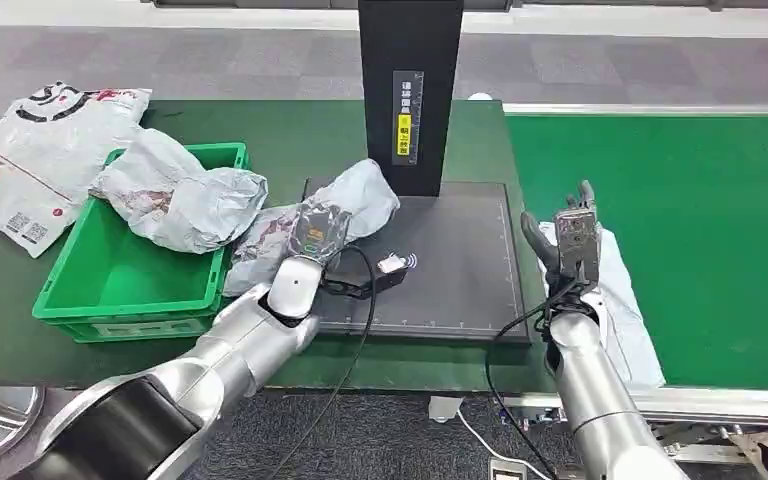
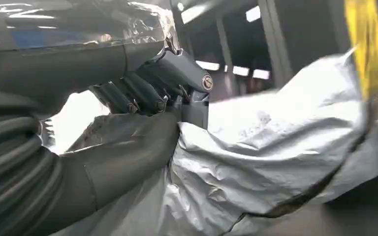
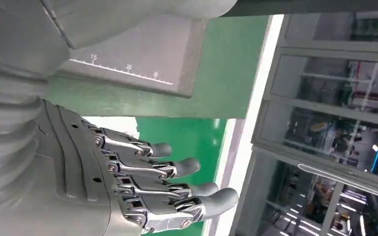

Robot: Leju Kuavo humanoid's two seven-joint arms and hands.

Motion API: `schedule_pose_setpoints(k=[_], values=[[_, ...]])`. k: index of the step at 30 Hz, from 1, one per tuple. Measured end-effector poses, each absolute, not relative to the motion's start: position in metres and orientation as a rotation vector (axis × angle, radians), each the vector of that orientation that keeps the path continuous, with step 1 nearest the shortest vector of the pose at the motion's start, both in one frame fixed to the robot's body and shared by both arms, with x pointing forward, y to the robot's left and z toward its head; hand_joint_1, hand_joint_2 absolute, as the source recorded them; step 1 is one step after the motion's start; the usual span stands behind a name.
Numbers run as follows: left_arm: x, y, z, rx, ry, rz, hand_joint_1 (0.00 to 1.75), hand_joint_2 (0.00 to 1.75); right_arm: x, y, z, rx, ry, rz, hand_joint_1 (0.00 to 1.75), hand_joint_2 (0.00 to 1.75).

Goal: Moved the parcel from conveyor to table for the left to box.

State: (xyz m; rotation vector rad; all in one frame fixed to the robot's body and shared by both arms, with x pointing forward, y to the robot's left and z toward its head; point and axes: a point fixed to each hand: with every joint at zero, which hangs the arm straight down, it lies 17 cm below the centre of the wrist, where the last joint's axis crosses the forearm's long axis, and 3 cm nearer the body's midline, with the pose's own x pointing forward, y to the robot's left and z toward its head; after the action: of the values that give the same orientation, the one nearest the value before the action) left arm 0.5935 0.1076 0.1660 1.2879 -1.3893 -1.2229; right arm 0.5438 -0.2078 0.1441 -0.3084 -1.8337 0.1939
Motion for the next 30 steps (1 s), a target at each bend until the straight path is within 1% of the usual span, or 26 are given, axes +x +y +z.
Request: schedule_pose_setpoints(k=[2,5,7,11,20,30], values=[[0.601,0.1,0.212,1.327,-1.558,-1.142,1.75,1.75,0.545,-0.207,0.146,-0.308,-1.837,0.193,0.0,1.75],[0.608,0.093,0.274,1.393,-1.712,-1.056,1.75,1.75,0.548,-0.206,0.148,-0.302,-1.838,0.194,0.0,1.75],[0.611,0.091,0.308,1.439,-1.774,-1.018,1.75,1.75,0.553,-0.207,0.151,-0.299,-1.837,0.19,0.0,1.75],[0.616,0.097,0.351,1.487,-1.832,-0.957,1.75,1.75,0.561,-0.208,0.157,-0.286,-1.837,0.18,0.0,1.75],[0.619,0.115,0.361,1.537,-1.814,-0.909,1.75,1.75,0.559,-0.212,0.146,-0.312,-1.799,0.178,0.0,1.75],[0.619,0.117,0.361,1.55,-1.804,-0.905,1.75,1.75,0.558,-0.211,0.145,-0.309,-1.791,0.177,0.0,1.75]])
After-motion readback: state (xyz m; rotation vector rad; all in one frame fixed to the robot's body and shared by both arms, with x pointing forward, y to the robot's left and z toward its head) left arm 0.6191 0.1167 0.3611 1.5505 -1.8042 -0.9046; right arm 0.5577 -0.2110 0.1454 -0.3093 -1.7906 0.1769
